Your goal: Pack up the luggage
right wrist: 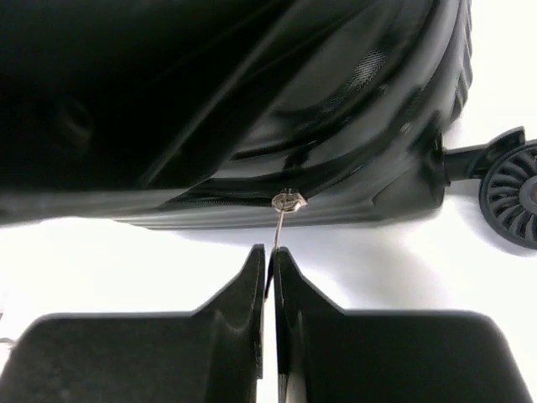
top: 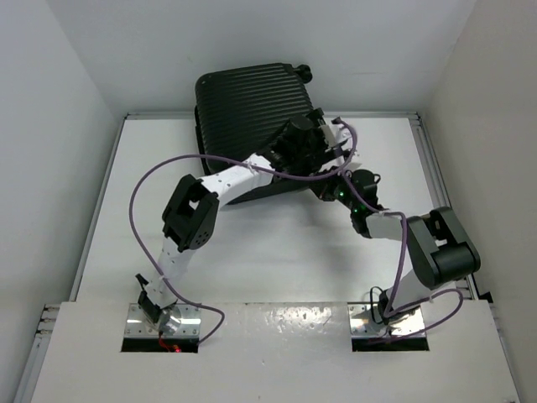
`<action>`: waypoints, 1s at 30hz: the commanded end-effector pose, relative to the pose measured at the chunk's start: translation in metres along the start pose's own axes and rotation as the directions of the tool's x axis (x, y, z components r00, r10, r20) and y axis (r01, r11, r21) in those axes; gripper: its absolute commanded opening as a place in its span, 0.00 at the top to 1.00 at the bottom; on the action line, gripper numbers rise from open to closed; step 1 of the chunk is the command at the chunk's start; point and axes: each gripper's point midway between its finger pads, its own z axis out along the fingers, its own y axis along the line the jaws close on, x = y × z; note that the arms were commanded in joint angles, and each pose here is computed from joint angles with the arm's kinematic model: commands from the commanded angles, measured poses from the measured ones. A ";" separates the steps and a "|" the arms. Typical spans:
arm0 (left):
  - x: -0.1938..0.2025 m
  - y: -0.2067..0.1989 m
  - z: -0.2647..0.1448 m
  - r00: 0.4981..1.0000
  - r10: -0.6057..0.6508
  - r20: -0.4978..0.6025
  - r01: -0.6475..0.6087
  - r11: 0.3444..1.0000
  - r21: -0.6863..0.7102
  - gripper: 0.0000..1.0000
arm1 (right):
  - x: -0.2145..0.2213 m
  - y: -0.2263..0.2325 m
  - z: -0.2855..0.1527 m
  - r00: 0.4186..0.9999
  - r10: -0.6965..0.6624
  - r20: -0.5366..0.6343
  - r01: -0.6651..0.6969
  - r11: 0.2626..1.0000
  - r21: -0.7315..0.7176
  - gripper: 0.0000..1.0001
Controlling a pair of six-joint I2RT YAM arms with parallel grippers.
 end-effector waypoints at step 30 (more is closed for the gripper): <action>0.345 0.228 -0.262 0.139 -0.986 -0.088 0.728 0.162 -0.667 0.40 | -0.064 -0.023 0.027 0.976 -0.205 -0.066 0.211 0.972 0.107 1.00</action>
